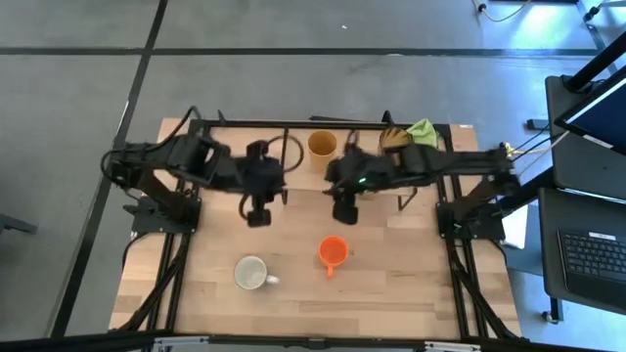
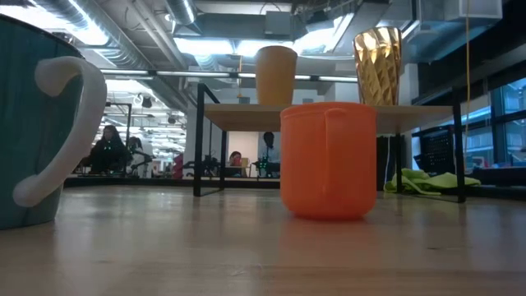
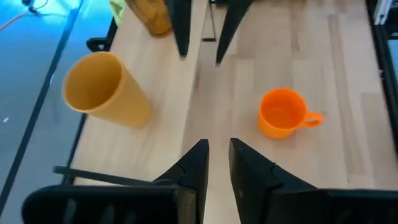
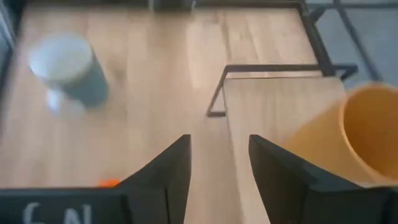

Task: Stack small to large cups/mugs on shelf
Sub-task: Put the yellow cup on the shelf

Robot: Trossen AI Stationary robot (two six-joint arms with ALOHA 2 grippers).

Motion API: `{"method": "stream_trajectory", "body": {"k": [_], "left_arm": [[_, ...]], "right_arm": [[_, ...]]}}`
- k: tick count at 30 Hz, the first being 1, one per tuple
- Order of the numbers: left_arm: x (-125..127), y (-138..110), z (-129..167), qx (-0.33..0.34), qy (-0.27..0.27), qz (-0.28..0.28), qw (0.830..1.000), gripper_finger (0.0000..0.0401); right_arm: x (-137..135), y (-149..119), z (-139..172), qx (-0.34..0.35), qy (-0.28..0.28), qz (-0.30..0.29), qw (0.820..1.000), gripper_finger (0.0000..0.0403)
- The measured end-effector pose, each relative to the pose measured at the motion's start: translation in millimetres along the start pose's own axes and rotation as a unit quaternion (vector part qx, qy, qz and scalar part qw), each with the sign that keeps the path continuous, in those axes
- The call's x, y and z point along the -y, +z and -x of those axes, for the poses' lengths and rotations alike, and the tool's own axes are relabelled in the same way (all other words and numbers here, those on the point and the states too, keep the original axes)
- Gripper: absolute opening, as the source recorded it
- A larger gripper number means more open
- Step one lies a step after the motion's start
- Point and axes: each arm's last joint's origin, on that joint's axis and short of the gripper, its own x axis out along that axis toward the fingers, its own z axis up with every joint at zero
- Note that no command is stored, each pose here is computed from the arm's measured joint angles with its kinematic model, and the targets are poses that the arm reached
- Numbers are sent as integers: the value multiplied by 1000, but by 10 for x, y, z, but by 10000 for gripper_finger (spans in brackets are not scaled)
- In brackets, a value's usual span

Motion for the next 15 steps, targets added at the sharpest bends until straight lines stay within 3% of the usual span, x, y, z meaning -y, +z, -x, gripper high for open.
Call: {"method": "stream_trajectory", "body": {"k": [4,8,12,15], "left_arm": [[147,-194,-55,-12,21,15,1000,57],[297,-415,-180,-44,31,35,998,57],[452,-620,-280,-58,47,39,996,57],[545,-722,-346,-51,53,43,996,57]], "right_arm": [[-99,191,-157,-22,-38,106,993,163],[-4,423,-67,-11,-97,156,983,163],[273,484,-2,-14,-139,137,981,163],[490,344,-79,-75,-110,67,989,163]]}}
